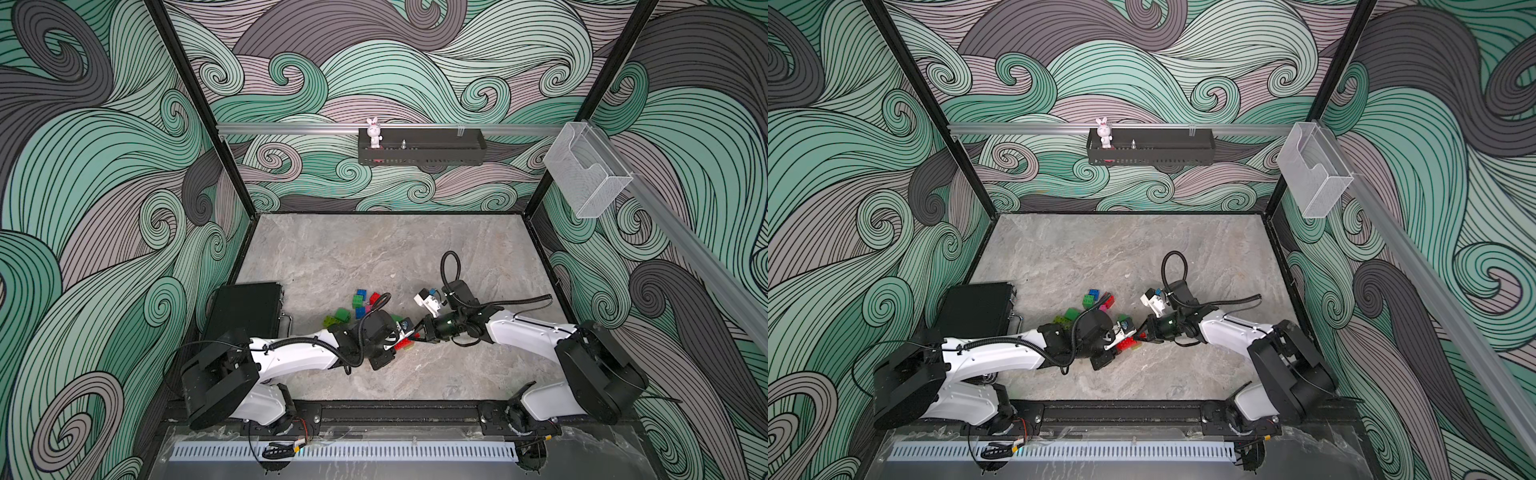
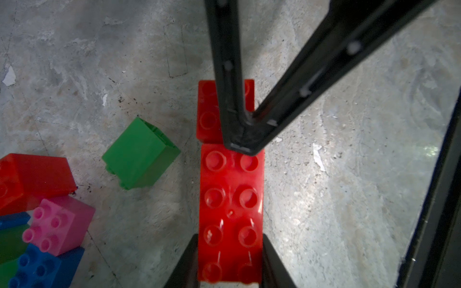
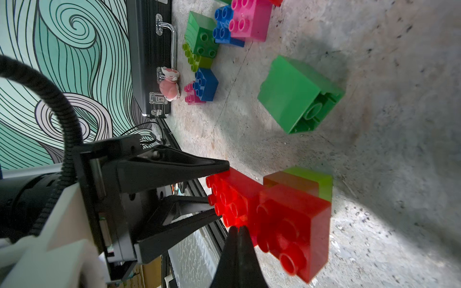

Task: Assemble the number 4 with lego
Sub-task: Assemble the lego brick with the lego brick.

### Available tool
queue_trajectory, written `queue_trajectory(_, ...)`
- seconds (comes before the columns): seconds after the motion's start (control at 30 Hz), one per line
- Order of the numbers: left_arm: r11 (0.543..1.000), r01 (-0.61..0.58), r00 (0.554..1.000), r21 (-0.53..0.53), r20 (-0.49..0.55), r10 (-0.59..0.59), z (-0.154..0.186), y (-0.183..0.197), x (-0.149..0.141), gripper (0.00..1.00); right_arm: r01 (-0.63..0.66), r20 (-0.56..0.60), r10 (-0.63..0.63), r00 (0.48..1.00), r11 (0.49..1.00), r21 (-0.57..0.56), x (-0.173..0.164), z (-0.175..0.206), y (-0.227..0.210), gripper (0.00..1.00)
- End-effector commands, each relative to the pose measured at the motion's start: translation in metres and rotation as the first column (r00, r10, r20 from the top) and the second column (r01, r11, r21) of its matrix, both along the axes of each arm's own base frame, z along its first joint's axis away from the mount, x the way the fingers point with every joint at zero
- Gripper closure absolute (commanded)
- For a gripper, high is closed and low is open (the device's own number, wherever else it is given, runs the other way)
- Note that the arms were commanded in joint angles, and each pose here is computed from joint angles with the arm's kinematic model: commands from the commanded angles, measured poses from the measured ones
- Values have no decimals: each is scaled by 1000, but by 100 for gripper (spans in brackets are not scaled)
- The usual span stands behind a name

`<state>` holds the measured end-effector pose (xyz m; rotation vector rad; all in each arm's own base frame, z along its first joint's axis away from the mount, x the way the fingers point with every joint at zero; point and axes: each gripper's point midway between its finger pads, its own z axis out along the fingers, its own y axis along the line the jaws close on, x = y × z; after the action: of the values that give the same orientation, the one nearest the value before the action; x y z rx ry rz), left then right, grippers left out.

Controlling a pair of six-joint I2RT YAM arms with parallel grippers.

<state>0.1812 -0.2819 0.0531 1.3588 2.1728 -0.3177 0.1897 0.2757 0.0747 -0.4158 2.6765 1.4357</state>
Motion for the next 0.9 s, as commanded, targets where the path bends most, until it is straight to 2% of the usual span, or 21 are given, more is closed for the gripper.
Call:
queue_trajectory(0.0,1000,-10,1000,-26,0,10,8,-9,7,100,-3,-3,3,1000,1000,16,5,4,4,100)
queue_trajectory(0.6,1000,-7,1000,-28,-13,6,8,-11,8,100,-11,-32,12,999,1000,25,7,4,8,100)
queue_trajectory(0.87,1000,-1,999,-8,-43,0,-2,-10,4,100,60,-82,-71,994,990,-131,1,-30,-14,100)
